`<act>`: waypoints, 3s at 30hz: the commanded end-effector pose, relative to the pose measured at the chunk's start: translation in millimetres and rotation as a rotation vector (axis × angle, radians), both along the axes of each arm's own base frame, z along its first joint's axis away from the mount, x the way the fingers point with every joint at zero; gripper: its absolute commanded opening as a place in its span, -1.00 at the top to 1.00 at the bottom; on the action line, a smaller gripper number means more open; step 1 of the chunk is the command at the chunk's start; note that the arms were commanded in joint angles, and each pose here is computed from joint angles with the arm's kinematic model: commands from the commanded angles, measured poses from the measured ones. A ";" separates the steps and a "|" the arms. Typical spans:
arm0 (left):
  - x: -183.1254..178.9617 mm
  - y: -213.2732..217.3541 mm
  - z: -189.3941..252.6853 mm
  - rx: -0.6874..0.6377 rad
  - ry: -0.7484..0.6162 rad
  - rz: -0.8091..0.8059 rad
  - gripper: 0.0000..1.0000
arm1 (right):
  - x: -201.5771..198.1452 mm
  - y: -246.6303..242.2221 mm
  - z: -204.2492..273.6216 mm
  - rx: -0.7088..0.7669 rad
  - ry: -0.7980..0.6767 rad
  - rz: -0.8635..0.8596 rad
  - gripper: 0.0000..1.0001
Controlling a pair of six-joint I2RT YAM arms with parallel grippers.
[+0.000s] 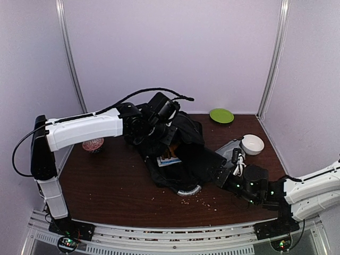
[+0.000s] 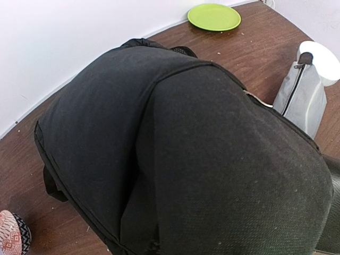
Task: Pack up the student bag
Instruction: Place the personal item in the student bag.
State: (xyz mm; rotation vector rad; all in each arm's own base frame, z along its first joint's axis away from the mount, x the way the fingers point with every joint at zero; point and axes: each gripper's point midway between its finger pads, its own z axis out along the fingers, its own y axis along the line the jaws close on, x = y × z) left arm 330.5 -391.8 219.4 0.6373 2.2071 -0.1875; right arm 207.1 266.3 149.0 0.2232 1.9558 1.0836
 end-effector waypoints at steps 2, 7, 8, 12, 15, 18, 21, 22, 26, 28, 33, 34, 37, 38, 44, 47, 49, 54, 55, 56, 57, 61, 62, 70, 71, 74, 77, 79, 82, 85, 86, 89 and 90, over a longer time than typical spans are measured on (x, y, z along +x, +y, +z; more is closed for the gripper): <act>-7.1 -14.4 74.3 -0.252 -0.090 -0.018 1.00 | 38.5 17.9 57.9 0.273 -0.068 -0.111 0.98; -16.9 -18.5 73.7 -0.282 -0.053 -0.063 1.00 | 62.3 41.9 48.3 0.373 -0.031 -0.125 0.95; -18.6 -18.6 73.8 -0.290 -0.046 -0.070 1.00 | 67.1 47.6 46.5 0.400 -0.021 -0.122 0.94; -27.2 -17.8 76.7 -0.314 -0.029 -0.099 1.00 | 84.1 77.2 32.9 0.459 0.020 -0.090 0.91; -32.6 -15.5 78.3 -0.326 -0.019 -0.114 1.00 | 95.5 96.1 15.2 0.454 0.055 -0.086 0.90; -37.4 -14.8 81.4 -0.350 -0.012 -0.127 1.00 | 105.4 111.4 -1.7 0.444 0.083 -0.090 0.88; -41.2 -17.9 80.9 -0.380 0.004 -0.142 1.00 | 115.9 125.3 -14.1 0.428 0.104 -0.102 0.84; -41.8 -18.9 80.7 -0.387 0.008 -0.144 1.00 | 118.5 129.3 -23.2 0.407 0.116 -0.106 0.80; -41.7 -21.9 79.4 -0.397 0.015 -0.147 1.00 | 125.6 150.8 -32.4 0.347 0.131 -0.072 0.42; -40.2 -20.5 78.6 -0.391 0.010 -0.138 1.00 | 124.0 152.5 -35.4 0.323 0.135 -0.057 0.18; -34.6 -16.1 76.0 -0.368 -0.012 -0.111 1.00 | 110.6 141.0 -36.1 0.266 0.161 -0.041 -0.21; -33.8 -15.7 75.7 -0.365 -0.014 -0.107 1.00 | 107.4 138.2 -35.1 0.252 0.162 -0.036 -0.24; -32.2 -17.1 73.1 -0.360 -0.013 -0.104 1.00 | 94.4 132.5 -34.1 0.207 0.179 -0.015 -0.30; -31.5 -17.6 71.1 -0.356 -0.011 -0.102 1.00 | 90.7 131.4 -33.2 0.196 0.185 -0.005 -0.32; -28.9 -16.2 69.5 -0.338 -0.018 -0.091 1.00 | 69.3 123.6 -27.4 0.178 0.205 0.046 -0.39; -28.4 -18.0 68.2 -0.334 -0.014 -0.094 1.00 | 63.2 122.2 -22.3 0.167 0.201 0.069 -0.42; -28.2 -18.7 67.6 -0.332 -0.013 -0.095 1.00 | 61.1 117.5 -19.8 0.161 0.192 0.060 -0.41; -29.2 -21.7 67.7 -0.339 -0.004 -0.105 1.00 | 66.2 111.9 -21.9 0.161 0.184 0.023 -0.15; -29.6 -21.8 68.1 -0.342 -0.002 -0.106 1.00 | 68.2 111.7 -24.6 0.163 0.189 0.014 -0.04; -30.2 -21.6 69.1 -0.345 -0.002 -0.107 1.00 | 70.3 112.5 -27.5 0.164 0.195 0.008 0.06; -30.3 -21.5 70.2 -0.346 -0.003 -0.108 1.00 | 72.1 114.4 -29.7 0.166 0.201 0.005 0.17; -32.4 -21.7 70.5 -0.353 0.005 -0.115 1.00 | 79.4 124.2 -39.3 0.171 0.221 0.004 0.34; -33.2 -22.5 70.0 -0.356 0.010 -0.118 1.00 | 83.0 127.0 -39.1 0.178 0.222 0.002 0.38; -38.8 -25.3 69.9 -0.381 0.030 -0.137 1.00 | 99.0 149.4 -41.8 0.199 0.234 0.015 0.57; -39.9 -25.5 69.6 -0.386 0.034 -0.140 1.00 | 101.0 152.4 -41.3 0.202 0.234 0.019 0.60; -42.4 -24.2 69.4 -0.393 0.041 -0.144 1.00 | 109.8 158.1 -39.1 0.203 0.228 0.026 0.62; -40.6 -18.9 68.3 -0.382 0.028 -0.125 1.00 | 112.1 164.8 -34.6 0.191 0.214 0.071 0.44; -36.4 -12.4 67.7 -0.359 0.007 -0.098 1.00 | 107.3 167.9 -26.3 0.186 0.197 0.113 0.17; -24.3 -0.6 67.4 -0.325 -0.027 -0.050 1.00 | 90.9 168.2 -8.0 0.169 0.164 0.182 -0.13; -9.6 11.0 67.0 -0.314 -0.039 -0.007 1.00 | 73.3 164.0 6.0 0.130 0.137 0.233 -0.26; -4.6 15.7 67.5 -0.308 -0.046 0.011 1.00 | 66.1 162.5 10.5 0.115 0.130 0.252 -0.29; 11.7 31.7 70.5 -0.294 -0.066 0.065 1.00 | 46.5 156.3 15.6 0.054 0.119 0.298 -0.33; 17.2 37.8 71.7 -0.292 -0.071 0.085 1.00 | 40.3 154.5 16.6 0.038 0.116 0.317 -0.33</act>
